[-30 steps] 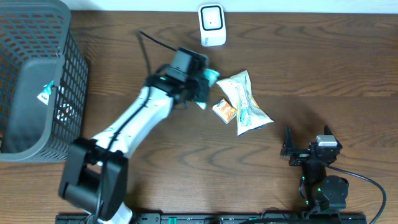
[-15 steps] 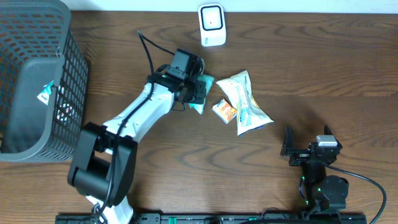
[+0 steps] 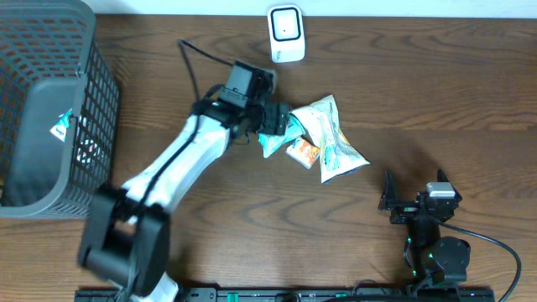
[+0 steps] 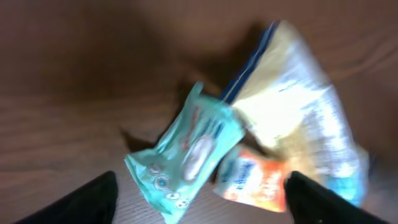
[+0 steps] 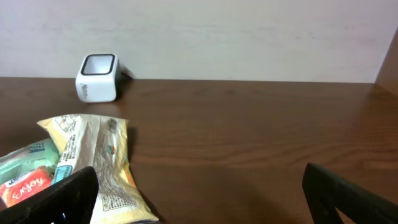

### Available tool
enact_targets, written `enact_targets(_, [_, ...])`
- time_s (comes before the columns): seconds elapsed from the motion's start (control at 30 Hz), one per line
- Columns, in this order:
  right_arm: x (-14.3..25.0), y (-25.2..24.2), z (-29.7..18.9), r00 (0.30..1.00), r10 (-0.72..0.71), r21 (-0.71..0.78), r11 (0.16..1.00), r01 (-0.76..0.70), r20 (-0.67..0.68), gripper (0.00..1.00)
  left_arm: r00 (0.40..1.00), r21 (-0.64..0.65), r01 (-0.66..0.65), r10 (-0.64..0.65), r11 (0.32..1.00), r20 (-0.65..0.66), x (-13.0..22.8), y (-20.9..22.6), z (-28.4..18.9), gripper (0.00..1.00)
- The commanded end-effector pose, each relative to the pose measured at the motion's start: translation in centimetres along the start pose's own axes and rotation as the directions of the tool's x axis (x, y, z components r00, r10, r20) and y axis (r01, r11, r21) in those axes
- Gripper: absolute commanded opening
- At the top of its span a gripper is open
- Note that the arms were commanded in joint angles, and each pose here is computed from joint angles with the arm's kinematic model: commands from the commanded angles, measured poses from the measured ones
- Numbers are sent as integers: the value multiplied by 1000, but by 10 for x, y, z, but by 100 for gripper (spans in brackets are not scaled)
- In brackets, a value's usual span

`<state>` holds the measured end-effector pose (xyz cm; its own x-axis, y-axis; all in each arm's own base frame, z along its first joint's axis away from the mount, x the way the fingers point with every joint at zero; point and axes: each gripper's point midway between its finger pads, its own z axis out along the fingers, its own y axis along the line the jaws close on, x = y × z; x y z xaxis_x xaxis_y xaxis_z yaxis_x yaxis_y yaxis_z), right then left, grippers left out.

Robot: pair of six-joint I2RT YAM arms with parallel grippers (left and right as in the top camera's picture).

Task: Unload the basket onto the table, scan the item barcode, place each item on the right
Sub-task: 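Lift the left gripper away and swing it back to the basket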

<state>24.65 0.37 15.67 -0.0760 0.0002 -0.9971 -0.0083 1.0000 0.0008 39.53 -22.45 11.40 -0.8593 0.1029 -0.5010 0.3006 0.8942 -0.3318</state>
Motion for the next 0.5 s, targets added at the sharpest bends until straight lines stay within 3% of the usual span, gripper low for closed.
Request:
enact_targets(0.0, [0, 1, 0, 1000, -11, -2, 1000, 11, 2, 99, 984, 33, -30, 24, 999, 174, -39, -16, -64, 88])
enact_targets(0.03, [0, 1, 0, 1000, -11, -2, 1000, 11, 2, 99, 980, 38, -35, 27, 999, 196, -42, -19, -72, 98])
enact_targets(0.23, [0, 1, 0, 1000, -11, -2, 1000, 11, 1, 99, 969, 49, -50, 37, 998, 246, -46, -28, -104, 98])
enact_targets(0.47, [0, 1, 0, 1000, -11, -2, 1000, 11, 2, 99, 915, 17, -107, 91, 994, 394, -74, -24, -163, 98])
